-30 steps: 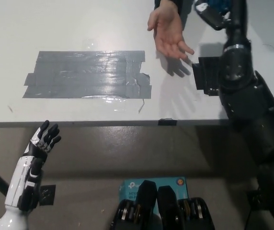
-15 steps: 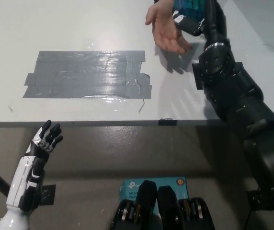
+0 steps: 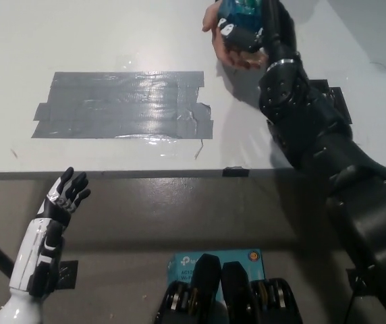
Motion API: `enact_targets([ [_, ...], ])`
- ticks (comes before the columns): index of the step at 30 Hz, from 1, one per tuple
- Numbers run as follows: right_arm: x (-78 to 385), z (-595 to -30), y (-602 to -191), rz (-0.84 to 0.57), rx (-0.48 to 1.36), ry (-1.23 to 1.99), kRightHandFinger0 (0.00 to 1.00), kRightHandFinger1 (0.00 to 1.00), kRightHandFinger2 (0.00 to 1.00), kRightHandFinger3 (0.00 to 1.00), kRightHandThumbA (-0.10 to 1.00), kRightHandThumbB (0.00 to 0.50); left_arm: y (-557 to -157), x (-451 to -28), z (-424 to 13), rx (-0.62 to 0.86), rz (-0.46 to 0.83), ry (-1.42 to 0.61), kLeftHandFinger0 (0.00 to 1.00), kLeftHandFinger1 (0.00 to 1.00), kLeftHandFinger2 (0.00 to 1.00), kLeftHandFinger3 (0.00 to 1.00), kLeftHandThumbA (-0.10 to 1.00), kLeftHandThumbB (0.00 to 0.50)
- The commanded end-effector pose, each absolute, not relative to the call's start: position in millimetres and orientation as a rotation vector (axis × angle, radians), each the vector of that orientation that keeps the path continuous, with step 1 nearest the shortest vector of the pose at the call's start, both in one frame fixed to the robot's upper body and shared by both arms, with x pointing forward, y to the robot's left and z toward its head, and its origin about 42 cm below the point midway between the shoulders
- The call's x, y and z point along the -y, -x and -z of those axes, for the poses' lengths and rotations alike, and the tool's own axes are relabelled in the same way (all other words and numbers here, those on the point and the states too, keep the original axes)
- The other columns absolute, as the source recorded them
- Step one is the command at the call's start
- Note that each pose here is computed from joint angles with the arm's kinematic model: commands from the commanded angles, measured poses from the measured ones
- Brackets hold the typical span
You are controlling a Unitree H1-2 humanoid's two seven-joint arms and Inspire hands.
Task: A rubick's cube is kept in the black marked spot on the table and the robot uses its right arm to pick it up and hands it to a person
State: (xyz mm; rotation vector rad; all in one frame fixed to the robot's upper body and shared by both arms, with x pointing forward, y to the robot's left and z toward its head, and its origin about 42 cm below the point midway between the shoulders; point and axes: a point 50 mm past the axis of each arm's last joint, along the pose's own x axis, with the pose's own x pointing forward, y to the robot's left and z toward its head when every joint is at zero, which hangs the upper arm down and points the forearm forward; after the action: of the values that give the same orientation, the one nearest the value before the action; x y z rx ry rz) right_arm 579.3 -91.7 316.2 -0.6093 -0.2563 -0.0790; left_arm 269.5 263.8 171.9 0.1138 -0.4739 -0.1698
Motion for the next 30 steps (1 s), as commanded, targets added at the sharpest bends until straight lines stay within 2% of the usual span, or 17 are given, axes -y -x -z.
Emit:
enact_targets([
  [1, 69.1, -358.7, -580.8, 0.060, 0.374, 0.613, 0.00, 0.52, 0.92, 0.93, -0.10, 0.173, -271.4, -261.7, -185.0, 0.518, 0.192, -0.127, 1.00, 1.00, 1.00, 1.00, 0.92, 0.101],
  [2, 66.7, -354.6, -579.9, 0.052, 0.360, 0.616, 0.03, 0.57, 0.98, 0.99, -0.10, 0.163, -270.6, -262.0, -184.9, 0.516, 0.191, -0.130, 1.00, 1.00, 1.00, 1.00, 0.92, 0.103],
  [3, 65.0, -350.1, -579.2, 0.044, 0.344, 0.623, 0.10, 0.64, 1.00, 1.00, -0.10, 0.161, -270.4, -262.4, -184.8, 0.518, 0.193, -0.130, 1.00, 1.00, 1.00, 1.00, 0.92, 0.095],
  [7, 67.3, -344.3, -579.6, 0.029, 0.319, 0.654, 0.14, 0.66, 1.00, 1.00, -0.10, 0.176, -271.8, -262.4, -186.8, 0.526, 0.196, -0.129, 1.00, 1.00, 1.00, 1.00, 0.91, 0.088],
  [8, 69.4, -341.6, -579.9, 0.020, 0.313, 0.660, 0.12, 0.64, 1.00, 0.99, -0.10, 0.184, -271.9, -262.4, -187.0, 0.527, 0.194, -0.129, 1.00, 1.00, 1.00, 1.00, 0.91, 0.087],
  [9, 71.8, -338.5, -580.1, 0.010, 0.307, 0.665, 0.11, 0.63, 1.00, 0.98, -0.10, 0.181, -272.0, -262.4, -187.2, 0.529, 0.193, -0.129, 1.00, 1.00, 1.00, 1.00, 0.91, 0.087],
  [10, 75.8, -334.7, -580.6, 0.009, 0.297, 0.676, 0.09, 0.61, 0.98, 0.93, -0.10, 0.200, -271.9, -262.5, -187.3, 0.530, 0.193, -0.131, 1.00, 1.00, 1.00, 1.00, 0.90, 0.078],
  [11, 79.9, -330.6, -581.1, 0.016, 0.279, 0.695, 0.15, 0.62, 0.95, 0.89, -0.10, 0.218, -271.9, -262.8, -187.4, 0.529, 0.193, -0.130, 1.00, 1.00, 1.00, 1.00, 0.90, 0.079],
  [12, 81.9, -328.6, -581.3, 0.022, 0.269, 0.706, 0.17, 0.61, 0.88, 0.83, -0.10, 0.222, -271.8, -262.9, -187.5, 0.528, 0.193, -0.129, 1.00, 1.00, 1.00, 1.00, 0.90, 0.080],
  [13, 84.0, -325.8, -581.7, 0.027, 0.244, 0.716, 0.47, 0.83, 1.00, 0.89, -0.05, 0.241, -271.6, -263.3, -187.6, 0.528, 0.194, -0.129, 1.00, 1.00, 1.00, 1.00, 0.90, 0.080],
  [14, 87.0, -322.0, -582.6, 0.015, 0.200, 0.736, 0.82, 1.00, 1.00, 1.00, 0.17, 0.305, -271.2, -263.7, -187.6, 0.528, 0.194, -0.128, 1.00, 1.00, 1.00, 1.00, 0.90, 0.079],
  [15, 90.5, -318.2, -584.0, -0.017, 0.148, 0.798, 1.00, 1.00, 1.00, 1.00, 0.36, 0.329, -271.0, -263.7, -187.4, 0.527, 0.194, -0.128, 1.00, 1.00, 1.00, 1.00, 0.90, 0.078],
  [16, 92.3, -316.6, -584.4, -0.025, 0.133, 0.810, 1.00, 1.00, 1.00, 1.00, 0.47, 0.373, -270.8, -263.8, -187.5, 0.527, 0.195, -0.128, 1.00, 1.00, 1.00, 1.00, 0.90, 0.077],
  [18, 94.3, -315.7, -584.8, -0.027, 0.121, 0.812, 1.00, 1.00, 1.00, 1.00, 0.53, 0.423, -271.1, -263.8, -188.1, 0.529, 0.196, -0.127, 1.00, 1.00, 1.00, 1.00, 0.90, 0.076],
  [19, 96.2, -315.6, -585.3, -0.024, 0.109, 0.812, 1.00, 1.00, 1.00, 1.00, 0.65, 0.485, -271.9, -263.3, -188.7, 0.531, 0.196, -0.127, 1.00, 1.00, 1.00, 1.00, 0.90, 0.089],
  [25, 94.1, -324.0, -586.3, -0.014, 0.130, 0.788, 1.00, 1.00, 1.00, 1.00, 0.83, 0.500, -272.8, -261.9, -188.6, 0.532, 0.198, -0.127, 1.00, 1.00, 1.00, 1.00, 0.90, 0.101],
  [30, 90.7, -334.2, -586.6, 0.016, 0.175, 0.747, 1.00, 1.00, 1.00, 1.00, 0.86, 0.495, -272.7, -261.0, -189.6, 0.527, 0.201, -0.123, 1.00, 1.00, 1.00, 1.00, 0.90, 0.103],
])
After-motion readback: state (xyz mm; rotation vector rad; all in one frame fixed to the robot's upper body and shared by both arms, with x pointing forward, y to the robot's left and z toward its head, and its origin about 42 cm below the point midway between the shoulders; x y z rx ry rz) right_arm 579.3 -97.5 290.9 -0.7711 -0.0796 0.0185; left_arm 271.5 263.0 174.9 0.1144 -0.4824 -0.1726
